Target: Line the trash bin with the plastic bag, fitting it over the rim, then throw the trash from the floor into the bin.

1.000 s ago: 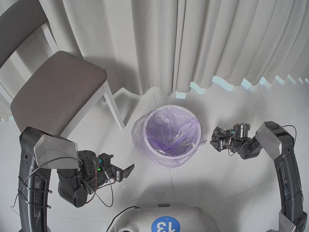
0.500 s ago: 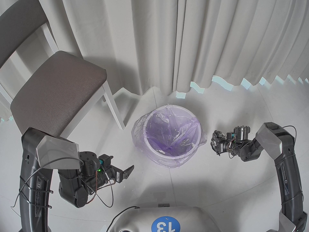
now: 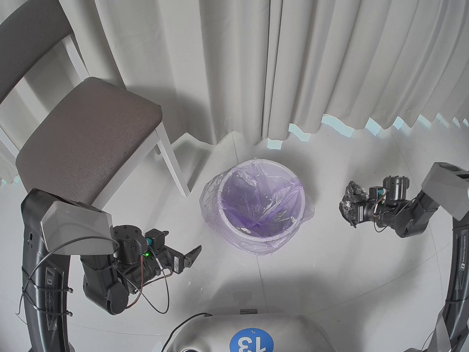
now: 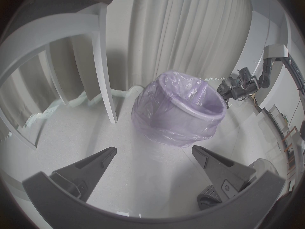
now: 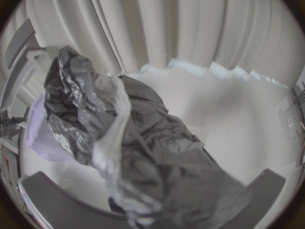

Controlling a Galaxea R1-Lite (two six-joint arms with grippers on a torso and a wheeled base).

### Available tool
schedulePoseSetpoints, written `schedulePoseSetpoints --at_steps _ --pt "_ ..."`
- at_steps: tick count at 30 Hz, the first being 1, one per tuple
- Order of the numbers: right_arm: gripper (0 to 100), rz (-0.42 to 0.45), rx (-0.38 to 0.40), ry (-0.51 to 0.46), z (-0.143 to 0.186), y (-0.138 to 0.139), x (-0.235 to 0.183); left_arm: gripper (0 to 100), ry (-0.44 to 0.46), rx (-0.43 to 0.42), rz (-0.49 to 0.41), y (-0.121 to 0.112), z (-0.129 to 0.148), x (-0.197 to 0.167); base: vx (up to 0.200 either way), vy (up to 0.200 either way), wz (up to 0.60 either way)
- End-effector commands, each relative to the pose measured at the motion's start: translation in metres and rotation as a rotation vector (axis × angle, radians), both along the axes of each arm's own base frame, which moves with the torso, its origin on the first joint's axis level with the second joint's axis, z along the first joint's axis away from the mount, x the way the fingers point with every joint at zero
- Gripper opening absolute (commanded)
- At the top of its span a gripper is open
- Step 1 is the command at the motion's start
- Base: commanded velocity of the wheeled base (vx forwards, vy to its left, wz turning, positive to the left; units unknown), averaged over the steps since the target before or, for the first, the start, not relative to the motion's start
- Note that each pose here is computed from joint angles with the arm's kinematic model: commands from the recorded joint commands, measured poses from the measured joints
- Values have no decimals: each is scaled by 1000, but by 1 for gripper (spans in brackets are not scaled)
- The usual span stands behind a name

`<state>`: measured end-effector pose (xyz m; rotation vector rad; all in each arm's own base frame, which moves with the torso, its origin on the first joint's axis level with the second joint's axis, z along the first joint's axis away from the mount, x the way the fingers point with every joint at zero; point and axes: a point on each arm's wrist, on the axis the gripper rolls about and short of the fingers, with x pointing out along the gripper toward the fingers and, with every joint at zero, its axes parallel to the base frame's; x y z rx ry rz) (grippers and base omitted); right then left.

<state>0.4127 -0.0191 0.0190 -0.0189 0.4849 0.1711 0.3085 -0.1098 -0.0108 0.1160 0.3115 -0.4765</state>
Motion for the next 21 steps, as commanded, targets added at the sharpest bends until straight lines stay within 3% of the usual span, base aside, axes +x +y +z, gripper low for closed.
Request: schedulePoseSetpoints --at_steps 1,6,14,21 --pt "0 -40 -52 -187 103 -13 -62 100 -127 -38 9 5 52 -17 0 0 0" --pt "0 -77 -83 -296 150 -22 -100 100 -193 -62 9 9 78 -29 0 0 0" --pt "0 -98 -106 -454 197 -23 -128 100 -248 -83 -2 14 102 -46 0 0 0" --pt "0 -34 -139 -583 232 -5 -138 100 -303 -102 0 16 118 -51 0 0 0"
